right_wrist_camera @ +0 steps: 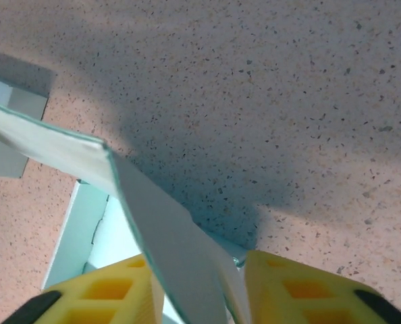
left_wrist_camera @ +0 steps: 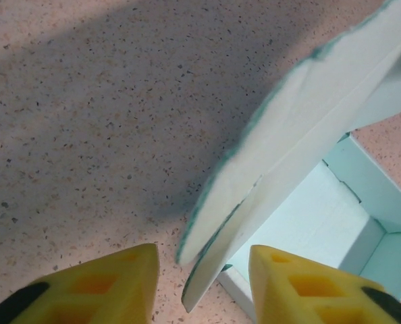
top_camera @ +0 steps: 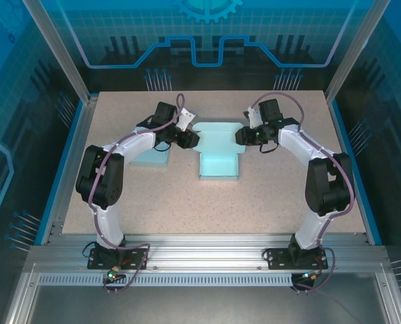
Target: Fold the paper box
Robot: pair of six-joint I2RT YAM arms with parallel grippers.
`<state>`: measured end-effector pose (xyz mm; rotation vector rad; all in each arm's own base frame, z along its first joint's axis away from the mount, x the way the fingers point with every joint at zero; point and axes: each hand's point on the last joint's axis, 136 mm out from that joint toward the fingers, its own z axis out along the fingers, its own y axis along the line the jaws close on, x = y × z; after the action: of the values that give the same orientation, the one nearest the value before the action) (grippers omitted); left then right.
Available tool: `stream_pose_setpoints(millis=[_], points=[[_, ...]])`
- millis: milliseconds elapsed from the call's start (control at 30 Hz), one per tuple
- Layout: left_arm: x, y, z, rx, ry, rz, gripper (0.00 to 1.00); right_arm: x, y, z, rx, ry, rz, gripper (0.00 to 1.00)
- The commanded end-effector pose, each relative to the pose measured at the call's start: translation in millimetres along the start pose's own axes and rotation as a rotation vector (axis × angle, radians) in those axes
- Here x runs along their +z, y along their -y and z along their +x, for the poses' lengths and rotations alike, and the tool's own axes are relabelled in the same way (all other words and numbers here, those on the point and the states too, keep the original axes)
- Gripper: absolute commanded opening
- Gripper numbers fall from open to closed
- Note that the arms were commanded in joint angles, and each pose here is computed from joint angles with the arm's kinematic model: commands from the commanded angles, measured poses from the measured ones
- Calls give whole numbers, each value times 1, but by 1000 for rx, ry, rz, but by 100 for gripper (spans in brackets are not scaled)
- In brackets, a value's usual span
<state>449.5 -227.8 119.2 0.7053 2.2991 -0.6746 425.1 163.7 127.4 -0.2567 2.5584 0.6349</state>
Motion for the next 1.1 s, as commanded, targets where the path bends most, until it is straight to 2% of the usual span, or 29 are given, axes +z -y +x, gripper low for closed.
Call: stream_pose_setpoints(millis=[0, 67, 167, 300, 500, 600, 833, 1067], points=[[2, 11, -11, 23, 12, 30, 31, 1, -11, -9, -33, 12, -4, 25], [1, 13, -16, 28, 27, 15, 24, 1, -11, -9, -43, 14, 15, 13], [0, 14, -24, 42, 56, -44, 13, 1, -14, -11, -71, 27, 53, 3], [-6, 15, -40, 21, 115, -140, 3, -5, -20, -18, -127, 78, 141, 0], [-12, 26, -59, -98, 242, -200, 3, -13, -42, -38, -223, 207, 274, 0], [-9, 36, -63, -106, 287, -226, 3, -14, -54, -50, -253, 272, 303, 0], [-2, 42, -75, -152, 380, -251, 2, -6, -63, -74, -235, 371, 313, 0], [12, 49, -64, -191, 409, -254, 2, 13, -66, -74, -174, 424, 285, 0]])
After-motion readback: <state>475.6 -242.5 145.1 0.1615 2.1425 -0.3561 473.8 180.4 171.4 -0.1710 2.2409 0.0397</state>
